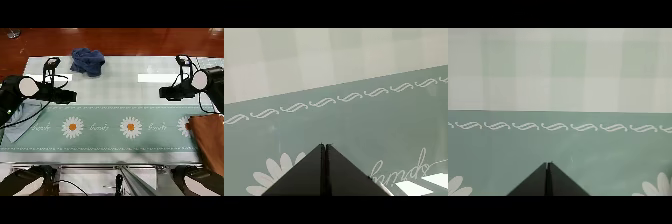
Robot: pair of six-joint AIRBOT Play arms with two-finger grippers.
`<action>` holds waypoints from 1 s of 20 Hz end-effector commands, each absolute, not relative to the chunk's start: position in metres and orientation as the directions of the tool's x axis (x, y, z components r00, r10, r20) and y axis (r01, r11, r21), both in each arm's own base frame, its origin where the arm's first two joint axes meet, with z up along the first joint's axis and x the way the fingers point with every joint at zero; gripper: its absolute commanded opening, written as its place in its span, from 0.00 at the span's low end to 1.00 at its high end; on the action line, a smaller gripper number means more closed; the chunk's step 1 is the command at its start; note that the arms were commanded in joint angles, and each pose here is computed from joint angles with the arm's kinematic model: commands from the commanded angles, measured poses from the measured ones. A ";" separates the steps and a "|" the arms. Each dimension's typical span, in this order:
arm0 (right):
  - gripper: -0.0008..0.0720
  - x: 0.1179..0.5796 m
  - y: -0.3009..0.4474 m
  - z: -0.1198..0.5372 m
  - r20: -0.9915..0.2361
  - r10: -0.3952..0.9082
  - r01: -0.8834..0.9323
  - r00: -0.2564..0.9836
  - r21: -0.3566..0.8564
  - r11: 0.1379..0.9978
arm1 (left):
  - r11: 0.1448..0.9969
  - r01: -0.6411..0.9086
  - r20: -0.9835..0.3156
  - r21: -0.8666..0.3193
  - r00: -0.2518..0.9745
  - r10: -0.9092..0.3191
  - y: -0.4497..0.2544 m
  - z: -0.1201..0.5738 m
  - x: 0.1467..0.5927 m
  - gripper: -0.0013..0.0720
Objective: Fold the shirts.
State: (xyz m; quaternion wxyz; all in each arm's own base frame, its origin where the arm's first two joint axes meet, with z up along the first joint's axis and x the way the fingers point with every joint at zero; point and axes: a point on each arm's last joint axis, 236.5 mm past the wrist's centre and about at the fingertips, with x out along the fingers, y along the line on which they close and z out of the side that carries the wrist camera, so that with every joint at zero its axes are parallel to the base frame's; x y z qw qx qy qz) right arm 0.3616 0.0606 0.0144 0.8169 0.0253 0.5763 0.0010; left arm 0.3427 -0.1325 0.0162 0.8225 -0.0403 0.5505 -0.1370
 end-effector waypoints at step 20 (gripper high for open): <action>0.91 0.375 0.064 0.011 -0.929 0.039 0.020 0.369 0.050 0.999 | 0.953 0.212 -0.838 -0.214 0.462 -0.291 -0.139 0.024 0.372 0.06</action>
